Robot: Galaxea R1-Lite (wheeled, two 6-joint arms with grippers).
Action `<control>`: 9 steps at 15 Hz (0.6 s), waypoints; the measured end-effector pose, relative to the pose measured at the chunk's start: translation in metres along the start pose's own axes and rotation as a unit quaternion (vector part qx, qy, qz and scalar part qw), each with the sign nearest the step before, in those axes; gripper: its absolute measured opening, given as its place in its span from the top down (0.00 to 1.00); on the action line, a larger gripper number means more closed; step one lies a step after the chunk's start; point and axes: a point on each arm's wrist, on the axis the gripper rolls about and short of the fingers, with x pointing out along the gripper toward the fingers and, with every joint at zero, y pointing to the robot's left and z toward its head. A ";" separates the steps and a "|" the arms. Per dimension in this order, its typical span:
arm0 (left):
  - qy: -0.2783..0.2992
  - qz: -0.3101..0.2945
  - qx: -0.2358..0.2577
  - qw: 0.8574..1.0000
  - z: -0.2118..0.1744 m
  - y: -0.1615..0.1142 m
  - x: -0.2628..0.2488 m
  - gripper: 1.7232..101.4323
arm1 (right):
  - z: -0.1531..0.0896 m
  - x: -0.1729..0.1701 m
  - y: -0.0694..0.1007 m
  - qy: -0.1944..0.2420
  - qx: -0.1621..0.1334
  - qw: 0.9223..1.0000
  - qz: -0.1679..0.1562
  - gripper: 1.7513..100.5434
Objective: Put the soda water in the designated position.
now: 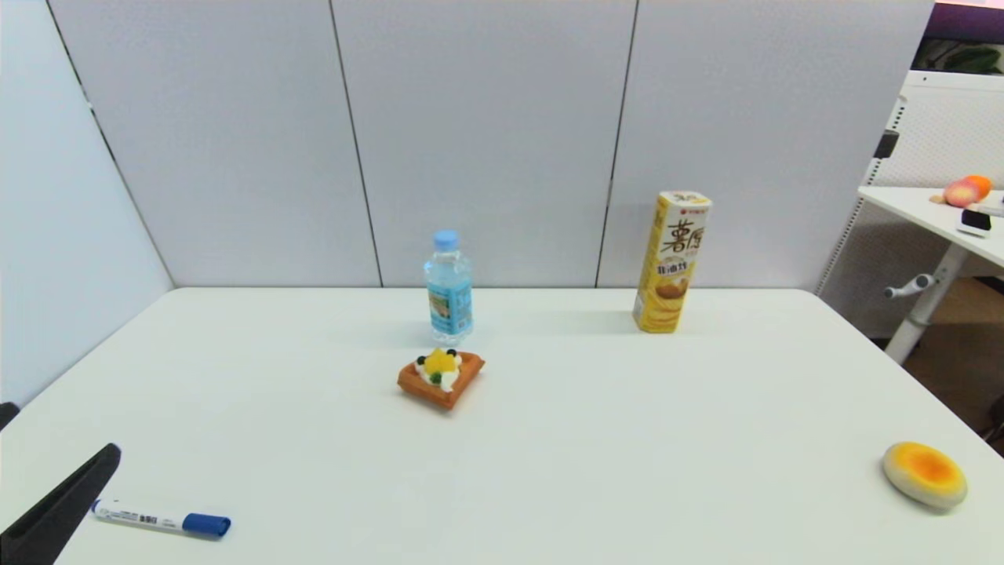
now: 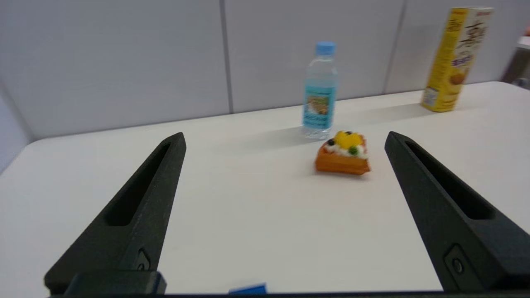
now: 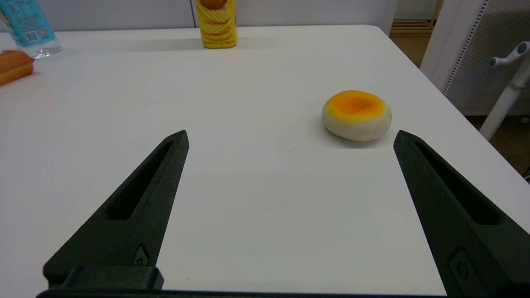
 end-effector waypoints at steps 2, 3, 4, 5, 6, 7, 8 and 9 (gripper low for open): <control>-0.012 0.046 0.009 0.999 -0.006 -0.001 -0.017 0.04 | 0.000 0.000 0.000 0.000 0.000 1.000 0.000 0.03; -0.023 0.066 0.014 0.997 -0.009 -0.002 -0.025 0.04 | 0.000 0.000 0.000 0.000 0.000 1.000 0.000 0.03; -0.028 0.082 0.018 0.996 -0.013 -0.003 -0.031 0.04 | 0.000 0.000 0.000 0.000 0.000 1.000 0.000 0.03; -0.027 0.090 0.024 0.995 -0.020 -0.004 -0.035 0.04 | 0.000 0.000 0.000 0.000 0.000 1.000 0.000 0.03; -0.018 0.094 0.031 0.995 -0.028 -0.005 -0.039 0.04 | 0.000 0.000 0.000 0.000 0.000 1.000 0.000 0.03; -0.011 0.091 0.033 0.995 -0.034 -0.007 -0.042 0.04 | 0.000 0.000 0.000 0.000 0.000 1.000 0.000 0.03; -0.003 0.087 0.031 0.996 -0.040 -0.008 -0.046 0.04 | 0.000 0.000 0.000 0.000 0.000 1.000 0.000 0.03; 0.007 0.084 0.028 0.996 -0.047 -0.009 -0.052 0.04 | 0.000 0.000 0.000 0.000 0.000 1.000 0.000 0.03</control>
